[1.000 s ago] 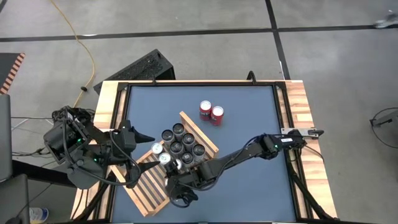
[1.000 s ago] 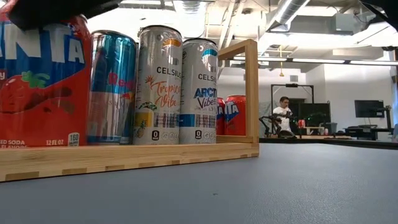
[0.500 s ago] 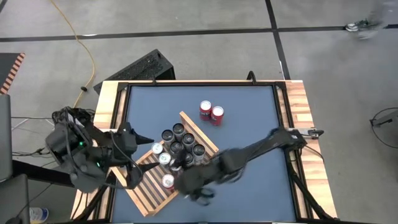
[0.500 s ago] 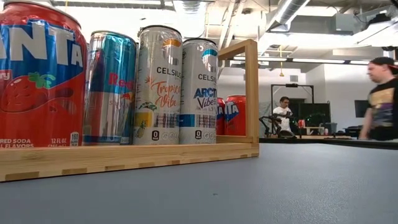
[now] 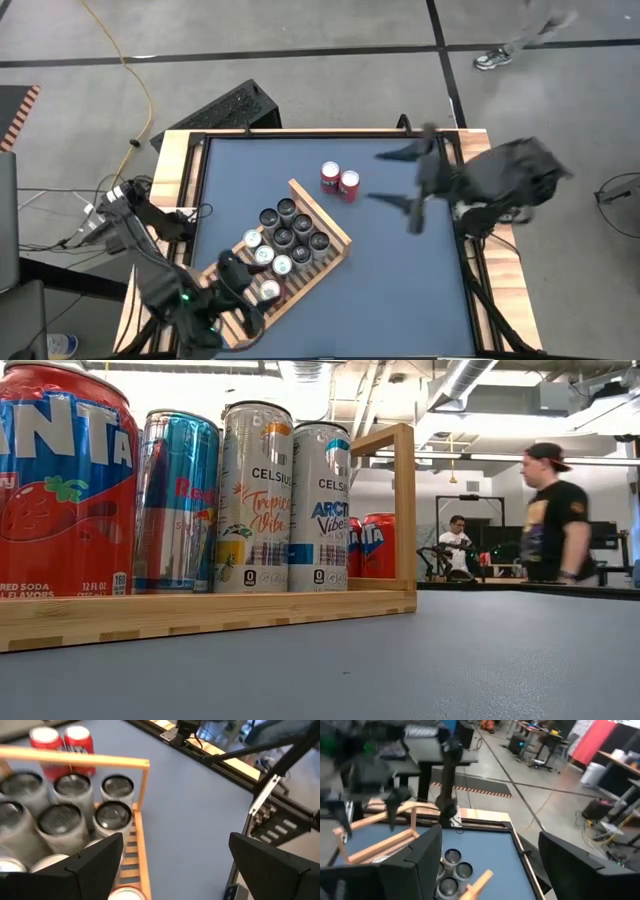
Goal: Place canned beverage on shelf
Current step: Put the bottom red soda can on the shelf
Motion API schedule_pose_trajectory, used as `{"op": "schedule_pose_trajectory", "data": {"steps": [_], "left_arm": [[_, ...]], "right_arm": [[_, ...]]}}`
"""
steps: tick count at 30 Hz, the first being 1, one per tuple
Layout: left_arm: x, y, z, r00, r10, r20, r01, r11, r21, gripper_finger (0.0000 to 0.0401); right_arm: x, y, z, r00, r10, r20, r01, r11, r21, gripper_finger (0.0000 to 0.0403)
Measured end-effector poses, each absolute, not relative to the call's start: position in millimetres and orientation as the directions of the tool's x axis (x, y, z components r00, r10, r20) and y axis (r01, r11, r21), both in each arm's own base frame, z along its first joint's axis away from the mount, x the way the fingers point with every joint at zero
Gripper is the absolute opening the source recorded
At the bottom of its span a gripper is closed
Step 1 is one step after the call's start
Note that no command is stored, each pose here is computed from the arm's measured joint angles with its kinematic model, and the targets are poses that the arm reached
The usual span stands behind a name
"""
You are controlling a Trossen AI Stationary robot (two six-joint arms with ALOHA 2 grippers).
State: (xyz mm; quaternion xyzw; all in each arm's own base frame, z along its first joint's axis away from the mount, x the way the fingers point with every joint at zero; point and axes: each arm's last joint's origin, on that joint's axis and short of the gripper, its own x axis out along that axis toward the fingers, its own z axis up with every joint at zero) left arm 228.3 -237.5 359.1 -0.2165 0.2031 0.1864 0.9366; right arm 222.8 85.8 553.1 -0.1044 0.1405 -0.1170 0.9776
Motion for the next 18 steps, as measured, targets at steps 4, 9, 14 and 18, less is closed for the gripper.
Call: {"op": "schedule_pose_trajectory", "data": {"steps": [4, 9, 14, 18], "left_arm": [[230.1, -242.2, 325.4, 0.848, 0.276, -0.451, -0.465, 0.797, -0.386, 0.0352], [224.0, -240.0, 293.3, 0.813, 0.286, -0.507, -0.514, 0.763, -0.393, 0.0352], [226.8, -234.7, 278.6, 0.781, 0.267, -0.565, -0.512, 0.792, -0.333, 0.0352], [231.6, -228.7, 275.1, 0.770, 0.287, -0.570, -0.504, 0.822, -0.267, 0.0352]], "right_arm": [[203.1, 76.5, 557.1, 0.930, -0.258, -0.263, 0.205, 0.955, -0.214, 0.0301], [198.2, 74.2, 554.0, 0.918, -0.263, -0.297, 0.191, 0.949, -0.250, 0.0301], [201.9, 75.4, 542.8, 0.883, -0.281, -0.376, 0.164, 0.936, -0.313, 0.0301], [206.2, 78.0, 538.1, 0.871, -0.280, -0.403, 0.146, 0.932, -0.331, 0.0301]]}}
